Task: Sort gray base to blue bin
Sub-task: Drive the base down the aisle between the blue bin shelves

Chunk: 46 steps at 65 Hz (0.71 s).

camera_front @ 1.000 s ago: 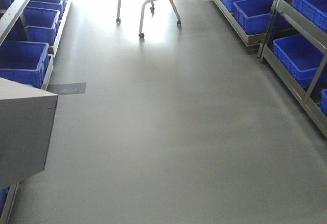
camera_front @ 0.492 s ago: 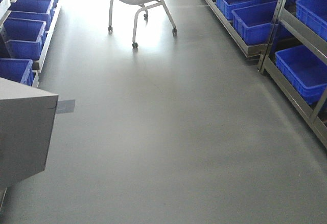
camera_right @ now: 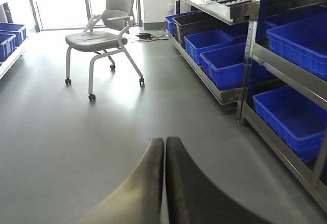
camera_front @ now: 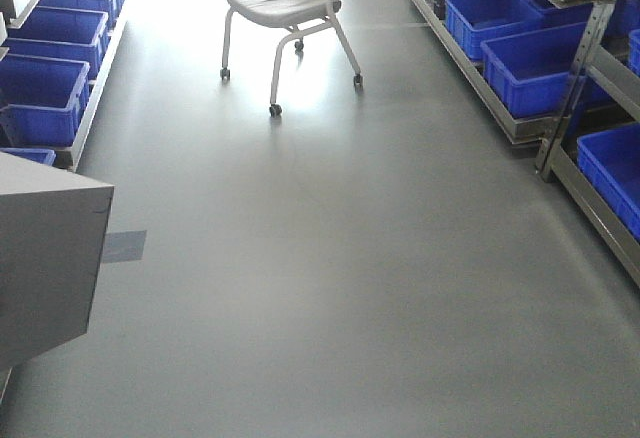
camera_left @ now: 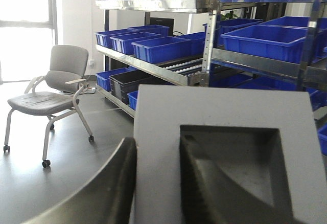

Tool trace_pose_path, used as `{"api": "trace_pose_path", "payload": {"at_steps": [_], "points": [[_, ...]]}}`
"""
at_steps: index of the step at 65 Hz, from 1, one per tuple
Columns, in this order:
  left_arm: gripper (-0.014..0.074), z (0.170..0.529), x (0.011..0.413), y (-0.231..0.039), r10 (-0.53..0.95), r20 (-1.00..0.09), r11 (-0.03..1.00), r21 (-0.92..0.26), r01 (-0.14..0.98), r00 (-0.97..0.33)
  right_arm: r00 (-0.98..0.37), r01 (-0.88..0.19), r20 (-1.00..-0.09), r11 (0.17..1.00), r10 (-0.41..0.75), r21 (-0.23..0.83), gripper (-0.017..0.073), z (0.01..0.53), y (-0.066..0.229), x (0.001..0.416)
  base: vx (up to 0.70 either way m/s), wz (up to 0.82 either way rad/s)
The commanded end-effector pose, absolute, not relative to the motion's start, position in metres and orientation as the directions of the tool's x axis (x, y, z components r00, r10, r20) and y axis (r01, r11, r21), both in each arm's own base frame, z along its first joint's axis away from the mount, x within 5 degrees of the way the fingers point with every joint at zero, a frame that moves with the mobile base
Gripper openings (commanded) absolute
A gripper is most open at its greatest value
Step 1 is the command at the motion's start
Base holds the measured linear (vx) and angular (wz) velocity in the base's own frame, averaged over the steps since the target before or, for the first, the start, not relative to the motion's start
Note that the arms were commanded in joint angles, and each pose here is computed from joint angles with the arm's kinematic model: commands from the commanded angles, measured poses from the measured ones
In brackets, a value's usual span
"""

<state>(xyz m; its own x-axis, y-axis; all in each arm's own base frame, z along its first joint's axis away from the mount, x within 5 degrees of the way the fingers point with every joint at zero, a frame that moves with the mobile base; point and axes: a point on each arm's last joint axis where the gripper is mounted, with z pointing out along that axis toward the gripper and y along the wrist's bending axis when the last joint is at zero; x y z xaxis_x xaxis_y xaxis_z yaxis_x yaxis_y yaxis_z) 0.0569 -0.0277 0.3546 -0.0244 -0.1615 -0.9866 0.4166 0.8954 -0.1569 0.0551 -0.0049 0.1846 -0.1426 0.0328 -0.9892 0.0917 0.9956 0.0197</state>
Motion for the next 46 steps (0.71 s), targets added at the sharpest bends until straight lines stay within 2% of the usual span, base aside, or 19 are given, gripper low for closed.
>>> {"api": "trace_pose_path", "payload": {"at_steps": [1,46], "points": [[0.0002,0.373,0.0554,-0.0257,-0.231,-0.97,0.888,-0.177,0.425,0.079,-0.072,0.09,-0.997,0.996,0.006,0.0,-0.0005,0.1907,-0.0051,0.0558,0.4,0.06],[0.0002,0.373,0.0554,-0.0257,-0.231,-0.97,0.888,-0.177,0.425,0.079,-0.072,0.09,-0.997,0.996,0.006,0.0,-0.0005,0.1907,-0.0051,0.0558,0.38,0.01]]}}
